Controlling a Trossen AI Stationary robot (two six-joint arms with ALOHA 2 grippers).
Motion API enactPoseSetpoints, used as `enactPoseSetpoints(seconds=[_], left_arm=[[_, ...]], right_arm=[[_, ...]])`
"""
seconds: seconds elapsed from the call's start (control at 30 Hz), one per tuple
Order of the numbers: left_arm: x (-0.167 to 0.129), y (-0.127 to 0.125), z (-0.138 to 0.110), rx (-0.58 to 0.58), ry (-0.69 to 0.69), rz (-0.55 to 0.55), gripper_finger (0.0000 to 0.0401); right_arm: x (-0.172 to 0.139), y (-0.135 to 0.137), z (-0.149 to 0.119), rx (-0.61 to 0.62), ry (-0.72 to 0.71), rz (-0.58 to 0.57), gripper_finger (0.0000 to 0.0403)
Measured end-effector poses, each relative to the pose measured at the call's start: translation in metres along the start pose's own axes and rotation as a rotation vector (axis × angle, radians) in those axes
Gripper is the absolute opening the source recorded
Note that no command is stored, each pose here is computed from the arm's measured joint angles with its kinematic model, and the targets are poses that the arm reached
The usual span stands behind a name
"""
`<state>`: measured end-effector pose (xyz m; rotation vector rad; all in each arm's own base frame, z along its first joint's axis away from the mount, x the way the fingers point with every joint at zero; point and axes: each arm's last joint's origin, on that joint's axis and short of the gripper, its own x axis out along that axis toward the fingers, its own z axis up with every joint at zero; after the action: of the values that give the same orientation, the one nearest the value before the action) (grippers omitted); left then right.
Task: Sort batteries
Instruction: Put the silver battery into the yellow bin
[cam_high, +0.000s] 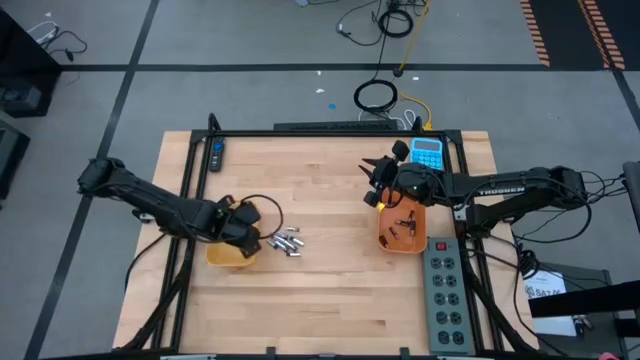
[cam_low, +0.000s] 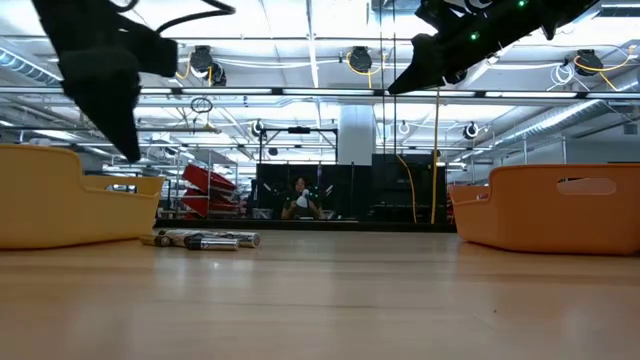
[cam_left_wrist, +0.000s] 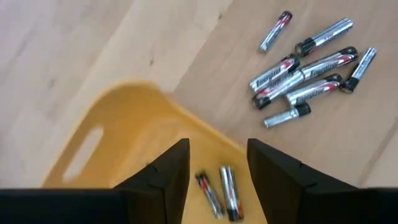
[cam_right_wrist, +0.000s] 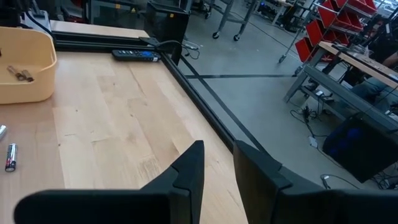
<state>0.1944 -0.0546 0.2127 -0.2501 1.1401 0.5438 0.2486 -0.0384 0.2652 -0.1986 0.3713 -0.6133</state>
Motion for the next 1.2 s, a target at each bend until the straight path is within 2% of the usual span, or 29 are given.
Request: enactPoseSetpoints(seconds=[0.13, 0.3, 0.4, 0.77, 1.2], left_arm=[[0.010, -0.014, 0.012, 0.126, -0.003, 0.028, 0.0170], [0.032, -0.029, 0.025, 0.311, 0.077, 0.052, 0.0170], [0.046, -0.033, 0.033, 0.389, 0.144, 0.019, 0.0169], [0.069, -0.029, 0.050, 0.478, 0.206, -0.112, 0.0111], [0.086, -0.034, 0.046, 0.572, 0.267, -0.126, 0.0105]], right_arm=[[0.000, 0.000, 0.000, 0.000, 0.000, 0.000, 0.0080], [0.000, 0.000, 0.000, 0.000, -0.001, 0.004, 0.0080], [0.000, 0.000, 0.000, 0.000, 0.000, 0.004, 0.0080], [0.000, 0.000, -0.001, -0.018, 0.007, 0.005, 0.0080], [0.000, 0.000, -0.001, -0.020, 0.007, 0.004, 0.0080]])
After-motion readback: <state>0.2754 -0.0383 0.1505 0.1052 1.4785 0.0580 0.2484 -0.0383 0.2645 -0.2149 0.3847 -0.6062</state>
